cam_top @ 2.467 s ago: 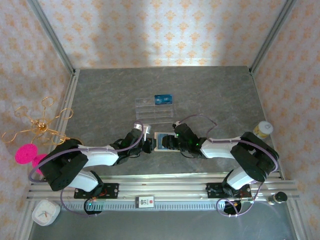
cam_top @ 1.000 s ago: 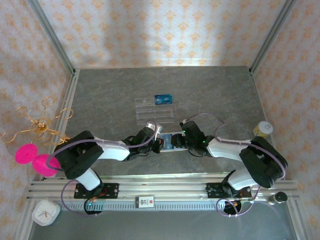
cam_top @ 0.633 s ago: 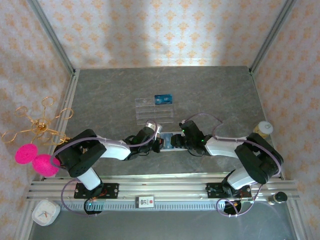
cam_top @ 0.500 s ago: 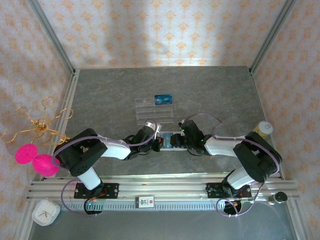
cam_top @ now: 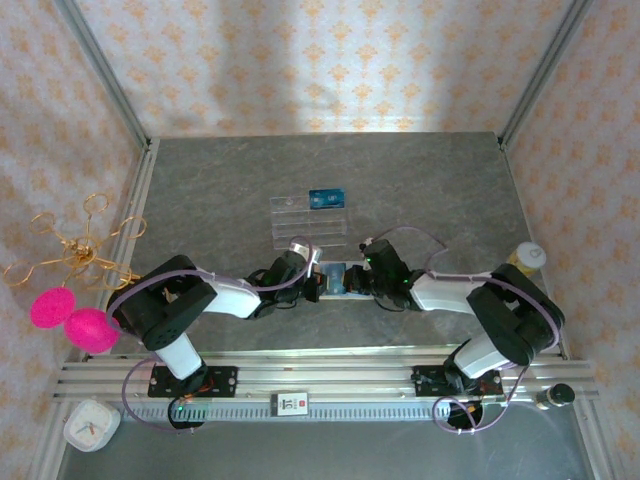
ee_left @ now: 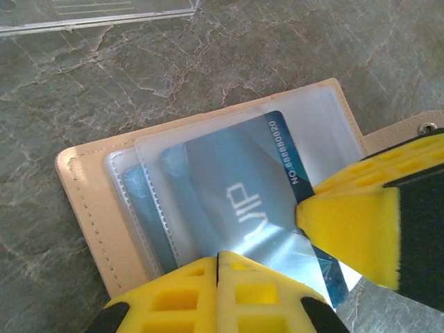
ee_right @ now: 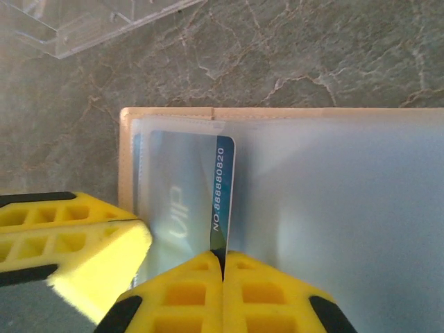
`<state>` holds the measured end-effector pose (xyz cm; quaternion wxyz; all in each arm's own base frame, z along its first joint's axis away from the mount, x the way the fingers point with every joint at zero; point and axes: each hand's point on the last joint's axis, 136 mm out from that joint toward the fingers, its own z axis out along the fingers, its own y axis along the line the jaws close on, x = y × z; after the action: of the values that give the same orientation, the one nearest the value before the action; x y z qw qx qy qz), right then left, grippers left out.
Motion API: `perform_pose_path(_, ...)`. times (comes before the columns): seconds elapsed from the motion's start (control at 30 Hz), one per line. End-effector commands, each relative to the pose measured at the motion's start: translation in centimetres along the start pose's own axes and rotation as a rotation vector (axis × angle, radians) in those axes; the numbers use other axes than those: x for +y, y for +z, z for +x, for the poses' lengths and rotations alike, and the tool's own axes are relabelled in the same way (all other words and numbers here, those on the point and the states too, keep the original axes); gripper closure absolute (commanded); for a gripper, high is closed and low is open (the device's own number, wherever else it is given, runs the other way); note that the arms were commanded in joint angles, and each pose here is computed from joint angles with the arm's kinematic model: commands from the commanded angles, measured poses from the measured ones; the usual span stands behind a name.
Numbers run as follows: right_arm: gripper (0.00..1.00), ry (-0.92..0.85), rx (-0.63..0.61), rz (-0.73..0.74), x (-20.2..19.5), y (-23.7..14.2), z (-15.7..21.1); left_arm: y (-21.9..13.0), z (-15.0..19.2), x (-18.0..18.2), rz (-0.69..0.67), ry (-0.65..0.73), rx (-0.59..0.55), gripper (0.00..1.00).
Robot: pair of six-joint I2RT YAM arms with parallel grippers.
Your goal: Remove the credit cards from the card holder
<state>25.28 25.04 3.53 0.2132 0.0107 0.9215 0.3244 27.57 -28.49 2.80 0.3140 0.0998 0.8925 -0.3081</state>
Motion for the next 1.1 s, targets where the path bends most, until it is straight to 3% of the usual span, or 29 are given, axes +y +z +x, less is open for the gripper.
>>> perform_pose_path(0.0, 1.0, 0.093, -0.026, 0.029, -1.9, -1.0, -0.1, -0.3, 3.5, 2.7, -0.077, -0.017, 0.11, 1.0)
perform_pose_path(0.13, 1.0, 0.142, 0.004, -0.028, -1.1, -1.5, 0.4, -0.5, 3.3, 2.4, -0.066, -0.017, 0.101, 1.0)
perform_pose_path(0.43, 1.0, 0.073, -0.086, 0.23, -5.6, -4.0, -0.1, -1.1, 2.6, 1.9, -0.029, -0.045, 0.069, 1.0)
perform_pose_path(0.6, 1.0, 0.026, -0.057, 0.124, -3.6, -3.4, 0.1, -2.3, 0.1, -0.3, 0.044, -0.038, -0.003, 1.0)
perform_pose_path(0.73, 1.0, -0.025, -0.034, 0.044, -0.8, -2.3, 0.5, -3.2, -1.8, -2.5, 0.094, -0.011, -0.056, 0.89)
perform_pose_path(0.87, 1.0, -0.022, -0.02, 0.012, 0.9, -0.8, 0.7, -2.5, -1.5, -3.6, 0.1, 0.014, -0.034, 0.87)
perform_pose_path(1.07, 1.0, 0.015, -0.039, -0.002, 1.7, 0.0, 0.8, -1.6, 0.3, -1.8, 0.05, -0.006, 0.0, 0.87)
